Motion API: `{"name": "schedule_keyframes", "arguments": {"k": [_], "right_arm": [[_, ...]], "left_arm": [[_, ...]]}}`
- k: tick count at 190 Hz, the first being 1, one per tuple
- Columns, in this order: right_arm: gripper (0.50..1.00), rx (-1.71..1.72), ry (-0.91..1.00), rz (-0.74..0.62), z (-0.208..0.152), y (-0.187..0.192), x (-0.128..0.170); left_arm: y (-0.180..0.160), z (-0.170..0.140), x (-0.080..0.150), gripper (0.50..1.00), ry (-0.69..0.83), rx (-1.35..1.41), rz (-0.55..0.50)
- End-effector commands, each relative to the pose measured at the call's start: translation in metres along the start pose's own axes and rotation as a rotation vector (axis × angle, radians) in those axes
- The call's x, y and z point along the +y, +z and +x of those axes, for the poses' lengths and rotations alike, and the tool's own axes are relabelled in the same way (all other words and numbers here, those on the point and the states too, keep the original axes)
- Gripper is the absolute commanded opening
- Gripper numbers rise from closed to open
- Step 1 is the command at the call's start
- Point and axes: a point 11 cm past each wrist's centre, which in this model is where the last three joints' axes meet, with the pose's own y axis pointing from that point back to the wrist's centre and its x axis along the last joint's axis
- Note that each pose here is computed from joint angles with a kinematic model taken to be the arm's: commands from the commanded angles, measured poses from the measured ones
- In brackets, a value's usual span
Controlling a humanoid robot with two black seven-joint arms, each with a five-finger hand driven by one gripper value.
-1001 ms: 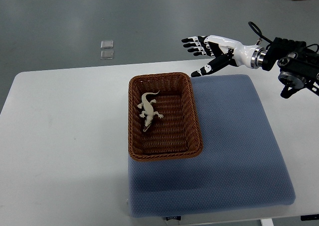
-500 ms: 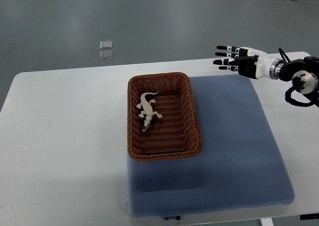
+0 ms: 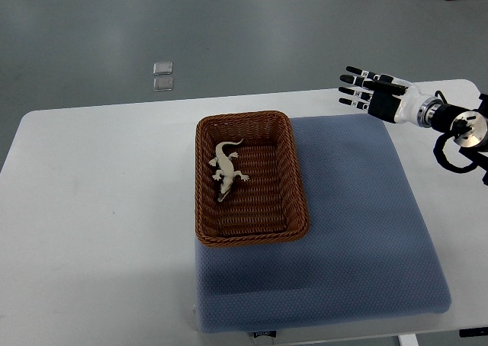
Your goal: Place crocodile in brown basket with right hand
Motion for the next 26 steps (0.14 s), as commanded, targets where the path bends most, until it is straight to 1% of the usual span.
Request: {"name": "schedule_keyframes", "arguments": {"k": [1,26], "right_arm": [[0.932,-0.001,-0.009,-0.002,-0.0012,0.0011,-0.0002],[0.932,-0.003,-0.004,0.006,0.0001,-0.0014,0.0006]], "left_arm": [[0.0,0.0,0.0,1.0,0.0,0.0,0.0],[0.0,0.0,0.0,1.0,0.0,0.0,0.0]]}}
